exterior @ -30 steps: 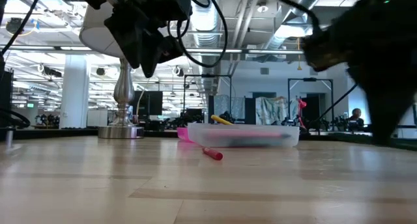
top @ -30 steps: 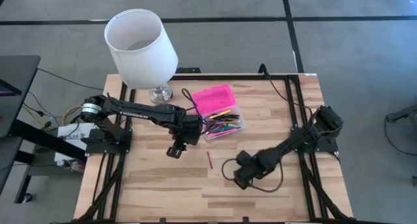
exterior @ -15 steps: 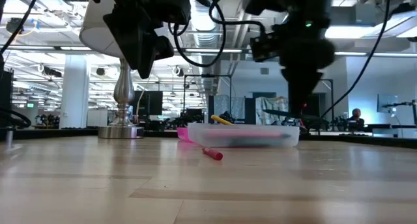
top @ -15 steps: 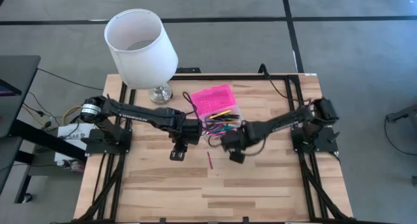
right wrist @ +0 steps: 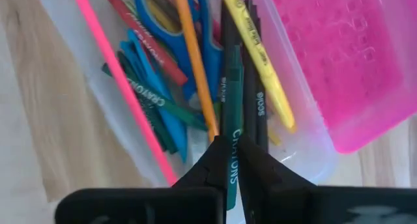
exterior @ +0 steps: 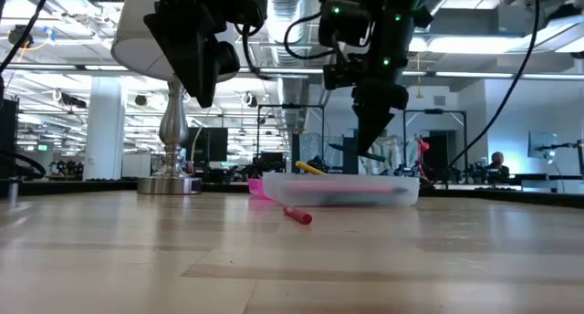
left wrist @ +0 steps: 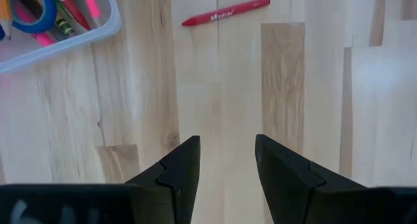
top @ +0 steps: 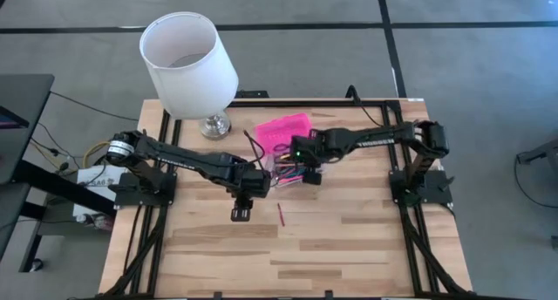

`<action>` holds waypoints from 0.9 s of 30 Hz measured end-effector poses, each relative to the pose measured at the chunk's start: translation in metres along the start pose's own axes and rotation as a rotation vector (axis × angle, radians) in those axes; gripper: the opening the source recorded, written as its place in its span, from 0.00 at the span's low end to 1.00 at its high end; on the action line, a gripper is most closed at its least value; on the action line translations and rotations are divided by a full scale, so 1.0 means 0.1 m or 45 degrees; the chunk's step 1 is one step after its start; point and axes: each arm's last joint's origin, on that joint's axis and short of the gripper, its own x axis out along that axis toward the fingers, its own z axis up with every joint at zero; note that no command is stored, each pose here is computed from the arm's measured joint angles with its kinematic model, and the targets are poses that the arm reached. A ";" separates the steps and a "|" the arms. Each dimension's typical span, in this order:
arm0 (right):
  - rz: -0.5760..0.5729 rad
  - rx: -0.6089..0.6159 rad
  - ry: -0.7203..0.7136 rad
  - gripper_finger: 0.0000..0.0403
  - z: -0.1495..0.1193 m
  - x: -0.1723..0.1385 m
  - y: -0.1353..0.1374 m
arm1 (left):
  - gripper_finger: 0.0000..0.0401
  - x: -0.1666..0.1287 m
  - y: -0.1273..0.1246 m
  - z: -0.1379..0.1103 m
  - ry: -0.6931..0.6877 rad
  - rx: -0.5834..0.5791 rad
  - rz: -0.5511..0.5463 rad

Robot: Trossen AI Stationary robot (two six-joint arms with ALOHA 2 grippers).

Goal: Pick & place school supplies into a supply box
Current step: Put the green crayon into the pink supply box, then put the red crayon into the pink supply box

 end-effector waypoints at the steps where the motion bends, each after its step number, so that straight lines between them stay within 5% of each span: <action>1: 0.016 -0.001 -0.001 0.01 0.00 0.01 -0.04 | 0.35 0.00 0.00 0.00 -0.004 -0.002 0.002; 27: 0.122 0.098 -0.013 0.30 -0.08 0.06 -0.19 | 0.35 0.00 0.00 0.02 -0.025 -0.008 0.017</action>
